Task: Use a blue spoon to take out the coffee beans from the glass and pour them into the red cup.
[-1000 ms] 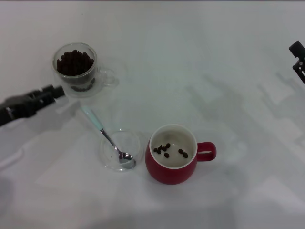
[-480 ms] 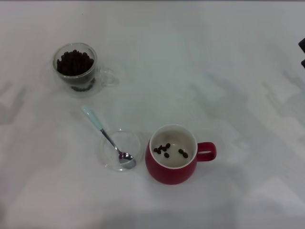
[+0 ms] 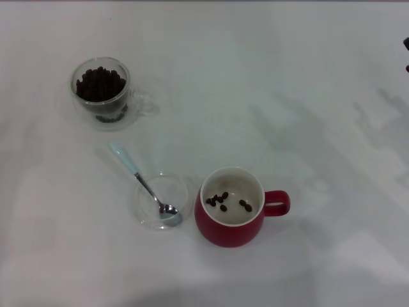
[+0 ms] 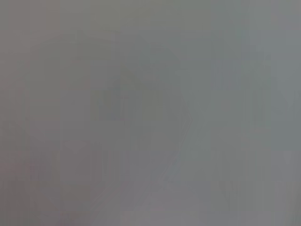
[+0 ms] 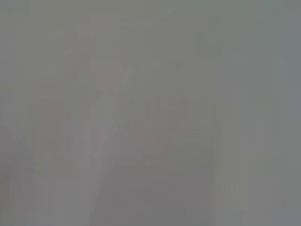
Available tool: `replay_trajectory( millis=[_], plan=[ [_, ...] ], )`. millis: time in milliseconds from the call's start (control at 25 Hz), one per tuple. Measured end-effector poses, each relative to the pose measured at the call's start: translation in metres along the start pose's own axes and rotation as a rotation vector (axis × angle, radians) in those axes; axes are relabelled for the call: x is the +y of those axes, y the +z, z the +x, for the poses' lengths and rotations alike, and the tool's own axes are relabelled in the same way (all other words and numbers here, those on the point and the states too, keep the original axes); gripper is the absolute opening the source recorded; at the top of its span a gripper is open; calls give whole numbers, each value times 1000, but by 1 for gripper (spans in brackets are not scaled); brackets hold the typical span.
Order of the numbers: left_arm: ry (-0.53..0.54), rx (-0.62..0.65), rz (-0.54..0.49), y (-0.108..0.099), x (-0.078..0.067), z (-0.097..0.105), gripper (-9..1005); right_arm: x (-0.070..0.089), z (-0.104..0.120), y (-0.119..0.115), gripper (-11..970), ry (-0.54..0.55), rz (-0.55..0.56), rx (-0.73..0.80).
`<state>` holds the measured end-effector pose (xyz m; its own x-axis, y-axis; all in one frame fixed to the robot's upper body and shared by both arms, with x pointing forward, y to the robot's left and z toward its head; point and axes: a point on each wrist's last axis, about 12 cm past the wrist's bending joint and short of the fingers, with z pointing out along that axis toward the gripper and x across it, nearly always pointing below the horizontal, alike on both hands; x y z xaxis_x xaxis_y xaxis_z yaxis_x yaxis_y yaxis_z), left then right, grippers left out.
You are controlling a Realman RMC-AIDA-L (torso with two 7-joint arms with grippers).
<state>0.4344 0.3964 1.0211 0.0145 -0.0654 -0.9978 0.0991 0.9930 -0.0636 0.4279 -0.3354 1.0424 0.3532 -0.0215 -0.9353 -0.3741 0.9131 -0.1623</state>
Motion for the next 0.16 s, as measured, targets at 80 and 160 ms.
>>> replay_trajectory(
  millis=[80, 160],
  plan=[
    [24, 7, -30, 1, -1, 4, 454, 0, 1, 5, 606, 3, 0, -5],
    [33, 7, -54, 2, -1, 5, 454, 1, 2, 10, 606, 7, 0, -5]
  ],
)
